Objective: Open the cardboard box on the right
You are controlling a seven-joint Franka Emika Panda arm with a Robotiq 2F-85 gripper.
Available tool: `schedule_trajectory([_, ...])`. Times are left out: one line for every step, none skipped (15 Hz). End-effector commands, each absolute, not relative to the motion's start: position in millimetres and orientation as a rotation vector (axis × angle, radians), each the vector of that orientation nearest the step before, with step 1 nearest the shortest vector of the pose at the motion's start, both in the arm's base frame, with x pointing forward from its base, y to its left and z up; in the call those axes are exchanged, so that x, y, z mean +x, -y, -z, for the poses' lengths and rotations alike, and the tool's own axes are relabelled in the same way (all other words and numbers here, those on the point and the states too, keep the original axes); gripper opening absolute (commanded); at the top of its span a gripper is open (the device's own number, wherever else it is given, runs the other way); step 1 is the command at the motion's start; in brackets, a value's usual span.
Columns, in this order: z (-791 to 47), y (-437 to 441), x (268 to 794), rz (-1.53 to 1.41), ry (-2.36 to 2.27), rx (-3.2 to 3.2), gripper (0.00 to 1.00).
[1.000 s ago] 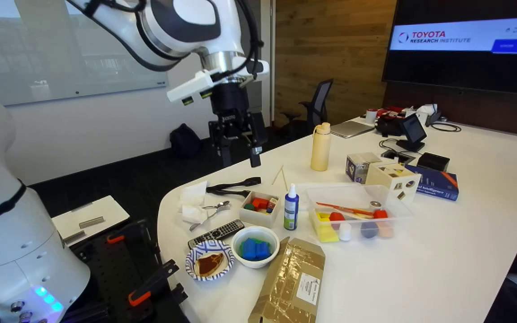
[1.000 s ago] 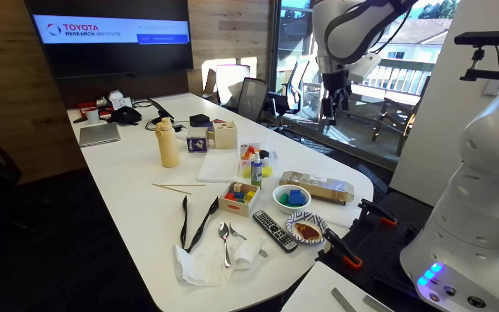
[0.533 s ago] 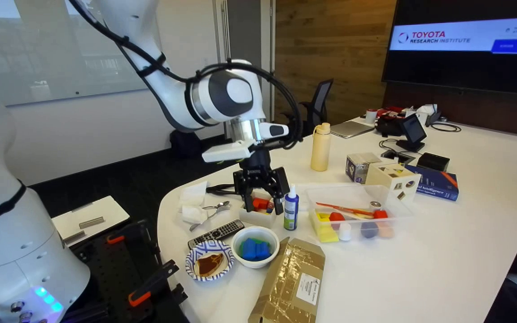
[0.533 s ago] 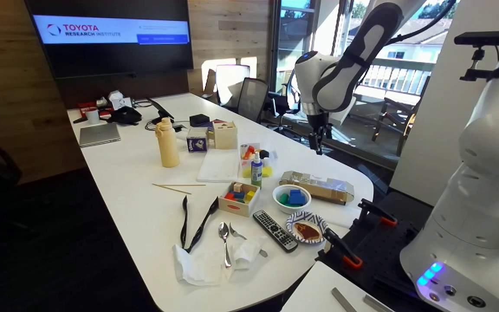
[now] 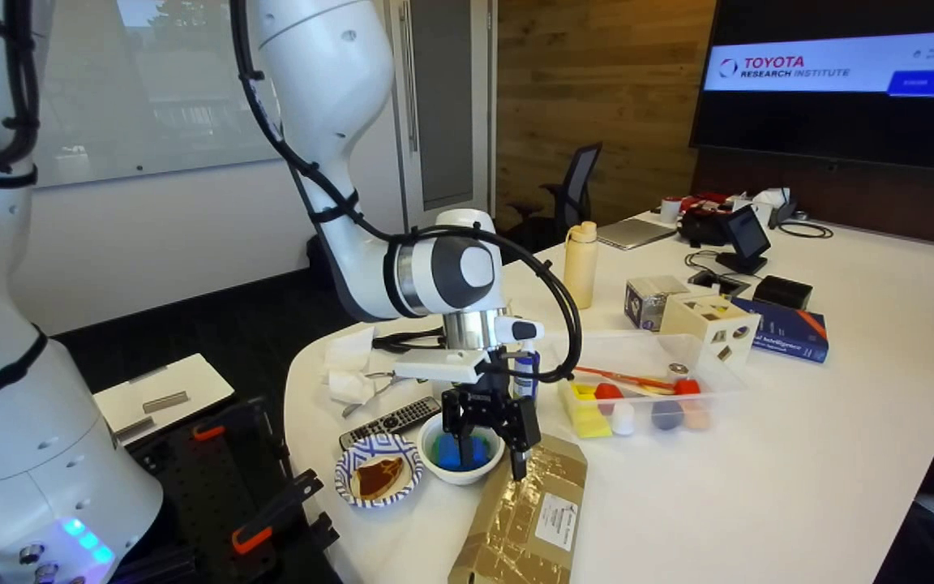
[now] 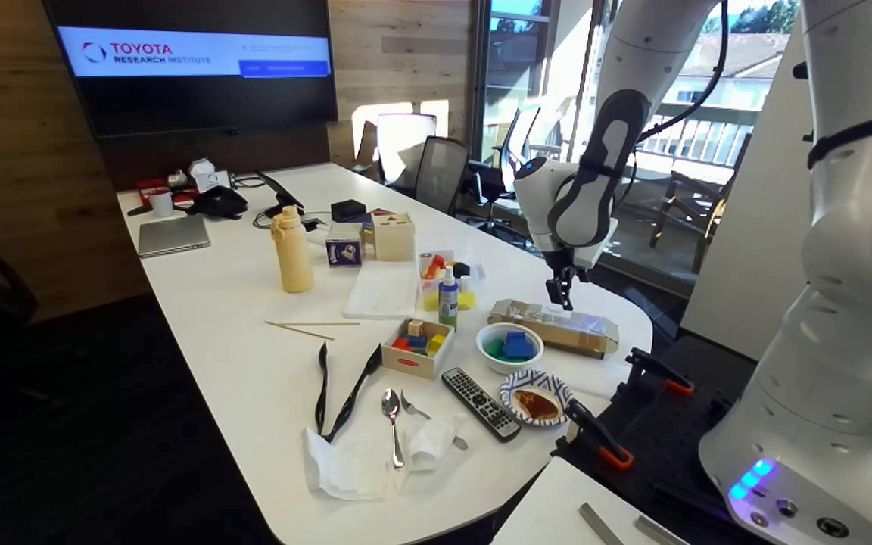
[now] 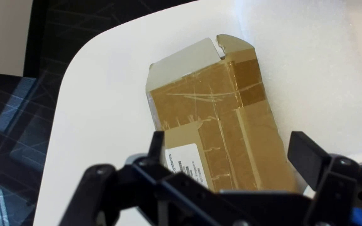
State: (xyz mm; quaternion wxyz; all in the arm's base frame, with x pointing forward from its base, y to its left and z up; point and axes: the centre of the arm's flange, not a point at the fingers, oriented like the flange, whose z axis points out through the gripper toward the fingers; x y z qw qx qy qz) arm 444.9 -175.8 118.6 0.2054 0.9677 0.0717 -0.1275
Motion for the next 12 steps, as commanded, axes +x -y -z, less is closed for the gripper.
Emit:
schedule_trajectory([-85, 177, 439, 0.350, -0.182, 2.689, 1.00])
schedule_trajectory([-77, 177, 436, 0.354, -0.177, 2.692, 1.00])
schedule_trajectory([-69, 177, 431, 0.366, -0.182, 2.697, 1.00])
schedule_trajectory([-62, 177, 427, 0.375, -0.177, 2.699, 1.00])
schedule_trajectory([-54, 177, 423, 0.387, -0.176, 2.700, 1.00])
schedule_trajectory([-48, 177, 420, 0.392, -0.175, 2.697, 1.00])
schedule_trajectory([-41, 176, 418, 0.393, -0.171, 2.696, 1.00])
schedule_trajectory([-36, 176, 416, 0.394, -0.165, 2.694, 1.00])
schedule_trajectory([-30, 174, 415, 0.387, -0.166, 2.684, 1.00])
schedule_trajectory([-26, 171, 413, 0.379, -0.165, 2.678, 1.00])
schedule_trajectory([-22, 167, 412, 0.369, -0.169, 2.668, 1.00])
schedule_trajectory([-20, 163, 411, 0.358, -0.172, 2.663, 1.00])
